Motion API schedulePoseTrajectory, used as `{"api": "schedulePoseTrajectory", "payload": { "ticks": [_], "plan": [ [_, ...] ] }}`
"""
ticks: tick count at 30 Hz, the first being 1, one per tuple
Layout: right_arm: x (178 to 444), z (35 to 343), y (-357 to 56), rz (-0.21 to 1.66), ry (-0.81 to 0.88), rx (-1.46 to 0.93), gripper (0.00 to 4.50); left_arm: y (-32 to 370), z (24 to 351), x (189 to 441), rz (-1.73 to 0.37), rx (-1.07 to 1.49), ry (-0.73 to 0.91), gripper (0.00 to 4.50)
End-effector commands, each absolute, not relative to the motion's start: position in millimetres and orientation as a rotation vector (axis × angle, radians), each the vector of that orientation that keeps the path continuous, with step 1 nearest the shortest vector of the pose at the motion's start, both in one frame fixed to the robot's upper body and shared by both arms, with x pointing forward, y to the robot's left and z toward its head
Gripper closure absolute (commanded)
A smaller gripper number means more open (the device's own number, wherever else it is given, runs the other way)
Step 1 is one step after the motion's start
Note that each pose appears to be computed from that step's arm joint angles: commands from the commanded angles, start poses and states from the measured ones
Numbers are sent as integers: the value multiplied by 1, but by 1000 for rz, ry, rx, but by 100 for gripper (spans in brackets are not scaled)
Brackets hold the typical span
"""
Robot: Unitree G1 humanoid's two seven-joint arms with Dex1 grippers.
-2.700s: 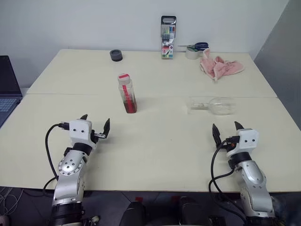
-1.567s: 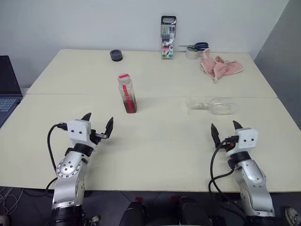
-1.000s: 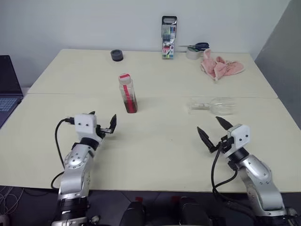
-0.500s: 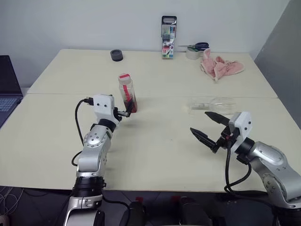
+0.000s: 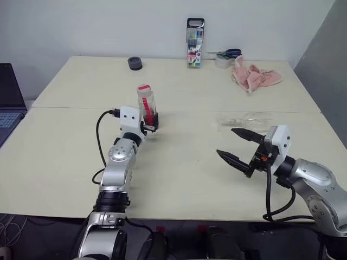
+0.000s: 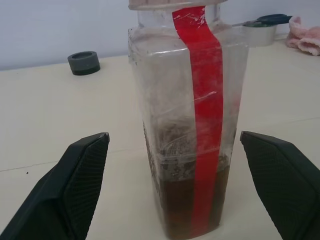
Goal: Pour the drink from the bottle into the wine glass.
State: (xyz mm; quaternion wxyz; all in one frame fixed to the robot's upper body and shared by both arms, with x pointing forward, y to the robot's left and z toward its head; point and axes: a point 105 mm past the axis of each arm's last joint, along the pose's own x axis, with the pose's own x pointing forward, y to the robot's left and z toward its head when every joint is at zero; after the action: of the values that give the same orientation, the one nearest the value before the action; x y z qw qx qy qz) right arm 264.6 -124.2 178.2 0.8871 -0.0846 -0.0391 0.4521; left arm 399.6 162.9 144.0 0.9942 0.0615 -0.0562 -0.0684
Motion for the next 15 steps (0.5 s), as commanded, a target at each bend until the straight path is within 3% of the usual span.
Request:
{"api": "schedulePoseTrajectory", "payload": {
  "ticks": [1,15],
  "plan": [
    [259,194,-119,983,-126,-197,0,157,160,405,-131,140,-170,2],
    [262,199,-121,1011,-112,-229,0,152,192,425,-40,159,-198,2]
  ]
}}
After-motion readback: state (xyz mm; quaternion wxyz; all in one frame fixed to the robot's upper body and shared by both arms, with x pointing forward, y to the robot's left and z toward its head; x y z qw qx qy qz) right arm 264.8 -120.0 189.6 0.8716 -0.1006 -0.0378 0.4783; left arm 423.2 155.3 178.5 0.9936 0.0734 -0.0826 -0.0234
